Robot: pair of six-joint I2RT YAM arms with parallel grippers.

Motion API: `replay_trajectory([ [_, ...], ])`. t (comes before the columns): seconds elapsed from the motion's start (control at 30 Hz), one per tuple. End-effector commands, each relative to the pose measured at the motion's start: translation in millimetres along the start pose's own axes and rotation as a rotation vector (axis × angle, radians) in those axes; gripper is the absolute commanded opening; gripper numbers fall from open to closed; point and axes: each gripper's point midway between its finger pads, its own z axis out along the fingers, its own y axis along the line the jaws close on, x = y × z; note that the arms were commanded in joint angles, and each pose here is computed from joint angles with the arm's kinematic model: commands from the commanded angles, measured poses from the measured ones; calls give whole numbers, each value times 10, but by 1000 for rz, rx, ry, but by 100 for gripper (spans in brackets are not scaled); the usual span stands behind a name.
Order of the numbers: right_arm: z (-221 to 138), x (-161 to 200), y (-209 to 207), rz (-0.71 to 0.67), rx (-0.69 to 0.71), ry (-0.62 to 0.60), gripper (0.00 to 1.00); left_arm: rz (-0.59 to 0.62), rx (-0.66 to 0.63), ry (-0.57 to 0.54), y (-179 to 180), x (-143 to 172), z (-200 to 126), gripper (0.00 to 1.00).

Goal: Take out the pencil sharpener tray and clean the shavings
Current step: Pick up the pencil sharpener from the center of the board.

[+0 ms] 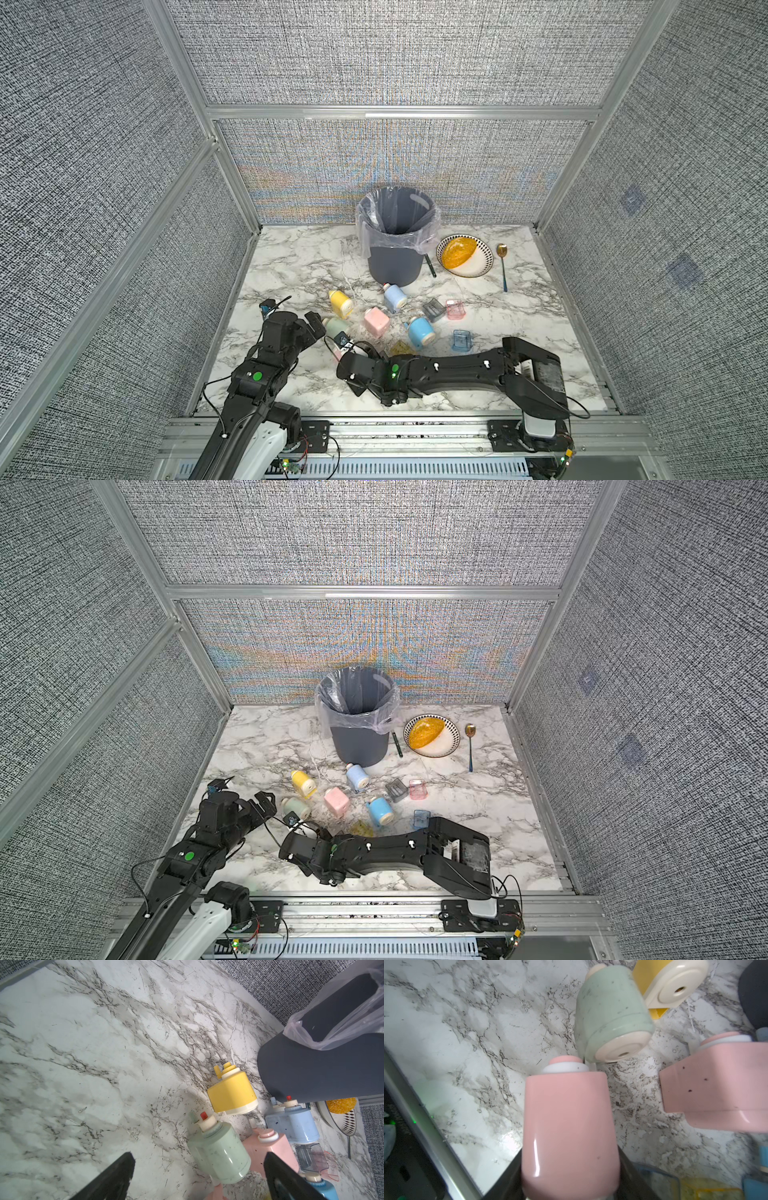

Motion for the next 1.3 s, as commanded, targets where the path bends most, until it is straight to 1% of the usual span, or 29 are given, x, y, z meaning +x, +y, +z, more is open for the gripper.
replay_trajectory([
  [0.0, -176, -171, 13, -18, -36, -55, 34, 26, 86, 20, -188, -16, -56, 100],
  [0.13, -472, -238, -80, -22, -78, -82, 33, 60, 204, 30, -431, -50, -161, 100],
  [0.3, -819, -277, -255, 3, -158, -101, 33, 92, 350, 13, -715, -133, -360, 100],
  [0.33, -892, -282, -293, 4, -177, -102, 33, 99, 395, 12, -796, -141, -404, 100],
  [0.4, -1041, -327, -417, 15, -201, -117, 33, 117, 497, 17, -977, -146, -497, 100],
  [0.47, -1213, -393, -538, 22, -242, -136, 33, 146, 674, 39, -1253, -101, -615, 100],
  [0.57, -1447, -508, -775, 36, -279, -182, 33, 144, 891, 86, -1540, -10, -692, 100],
  [0.67, -1658, -576, -1023, 48, -300, -212, 33, 141, 1035, 105, -1705, 47, -706, 100],
  [0.77, -1805, -596, -1235, 60, -308, -221, 33, 115, 1139, 78, -1790, 92, -711, 100],
  [0.83, -1876, -599, -1351, 66, -306, -226, 33, 155, 1206, 68, -1848, 171, -760, 100],
  [0.9, -1945, -596, -1424, 74, -327, -233, 33, 231, 1269, 93, -1934, 323, -804, 100],
  [1.07, -2098, -619, -1442, 76, -418, -254, 33, 373, 1418, 205, -2138, 683, -963, 100],
  [1.17, -2166, -620, -1411, 62, -470, -251, 33, 435, 1487, 246, -2203, 779, -1065, 100],
  [1.27, -2237, -628, -1337, 39, -526, -251, 33, 472, 1537, 270, -2236, 835, -1134, 100],
])
